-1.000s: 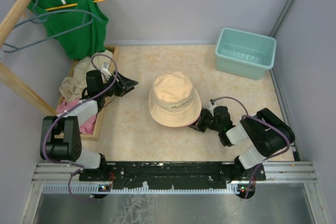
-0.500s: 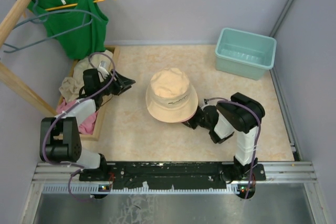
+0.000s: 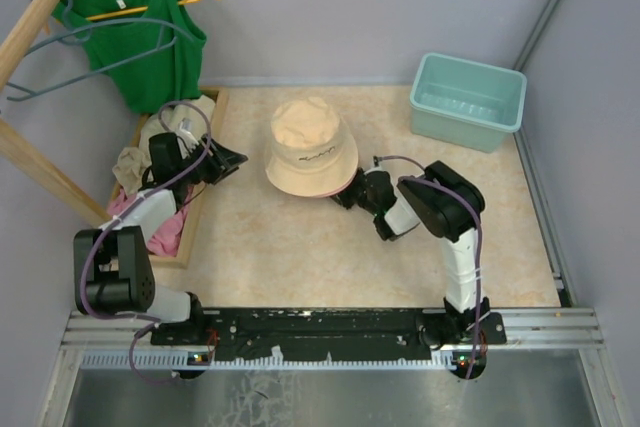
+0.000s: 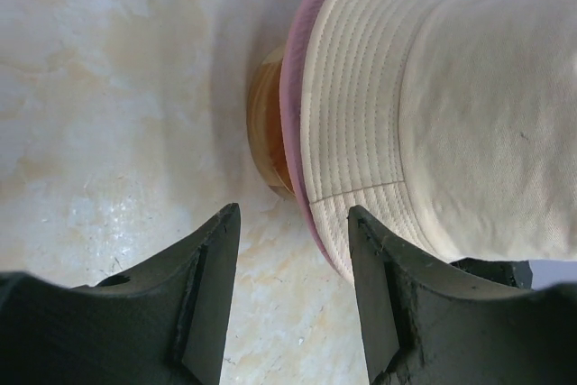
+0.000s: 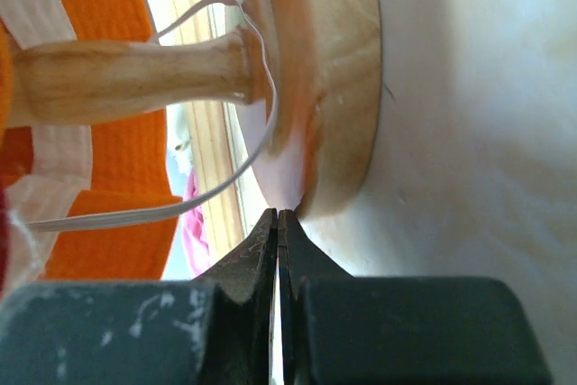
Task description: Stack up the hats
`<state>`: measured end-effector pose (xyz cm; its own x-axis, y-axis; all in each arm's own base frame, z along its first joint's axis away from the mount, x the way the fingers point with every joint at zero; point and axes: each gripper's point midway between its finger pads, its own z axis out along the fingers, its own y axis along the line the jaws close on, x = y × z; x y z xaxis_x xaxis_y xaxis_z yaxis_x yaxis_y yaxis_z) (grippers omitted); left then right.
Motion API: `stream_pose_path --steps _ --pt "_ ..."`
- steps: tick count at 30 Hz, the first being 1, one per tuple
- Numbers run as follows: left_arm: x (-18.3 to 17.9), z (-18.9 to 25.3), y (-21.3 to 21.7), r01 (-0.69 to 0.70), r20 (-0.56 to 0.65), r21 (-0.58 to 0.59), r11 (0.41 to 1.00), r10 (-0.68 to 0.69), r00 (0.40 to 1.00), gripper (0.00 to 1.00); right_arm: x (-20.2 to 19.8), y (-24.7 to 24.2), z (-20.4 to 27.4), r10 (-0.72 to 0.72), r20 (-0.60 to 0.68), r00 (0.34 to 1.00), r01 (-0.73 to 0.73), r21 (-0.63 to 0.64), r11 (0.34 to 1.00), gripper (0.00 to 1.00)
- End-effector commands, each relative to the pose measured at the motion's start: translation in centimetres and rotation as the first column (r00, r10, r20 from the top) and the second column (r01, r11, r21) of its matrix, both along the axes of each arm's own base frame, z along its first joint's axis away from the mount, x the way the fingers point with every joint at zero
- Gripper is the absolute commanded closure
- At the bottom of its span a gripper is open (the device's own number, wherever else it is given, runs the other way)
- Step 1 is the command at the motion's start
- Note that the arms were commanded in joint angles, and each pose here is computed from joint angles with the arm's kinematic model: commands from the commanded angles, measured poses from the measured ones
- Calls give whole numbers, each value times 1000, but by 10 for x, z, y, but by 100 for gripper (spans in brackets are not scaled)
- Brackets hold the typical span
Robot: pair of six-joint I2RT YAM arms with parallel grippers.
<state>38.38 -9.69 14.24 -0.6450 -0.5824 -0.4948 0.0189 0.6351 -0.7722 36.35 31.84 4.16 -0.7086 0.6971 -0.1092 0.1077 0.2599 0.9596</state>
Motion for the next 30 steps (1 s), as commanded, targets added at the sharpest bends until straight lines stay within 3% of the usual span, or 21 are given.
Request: stream_pose_path --steps 1,6,16,17,18,19,22,25,26,28,30 --pt "8 6 11 -20 33 30 999 19 999 43 32 -3 0 -49 43 998 52 -56 997 100" --pt "8 4 15 -23 27 47 999 22 999 43 33 -20 14 -52 59 997 57 -79 995 100" --pt "-4 8 37 -128 123 178 976 107 987 40 -52 -95 26 -66 42 997 74 -256 964 100" --pt "-4 11 40 -142 138 193 971 117 984 38 -57 -103 30 -64 53 997 77 -297 952 100" --pt "-5 13 43 -160 151 208 965 129 980 14 -64 -112 34 -53 57 997 70 -366 928 100" --pt "-5 14 47 -182 166 224 958 146 975 2 -66 -120 41 -36 88 995 71 -435 897 93" --pt "-5 26 59 -253 259 262 931 184 948 0 -65 -149 72 11 191 982 113 -628 770 53" --pt "2 36 78 -359 332 288 888 259 907 0 -65 -178 99 52 248 967 163 -764 624 26" --pt "7 36 89 -420 347 289 860 315 883 0 -65 -186 107 46 256 966 181 -788 588 4" --pt "14 25 101 -490 354 265 831 389 851 0 -67 -207 112 1 257 966 219 -824 523 1" --pt "22 25 89 -415 511 352 839 200 836 0 -67 -212 119 -5 282 959 245 -822 515 1"
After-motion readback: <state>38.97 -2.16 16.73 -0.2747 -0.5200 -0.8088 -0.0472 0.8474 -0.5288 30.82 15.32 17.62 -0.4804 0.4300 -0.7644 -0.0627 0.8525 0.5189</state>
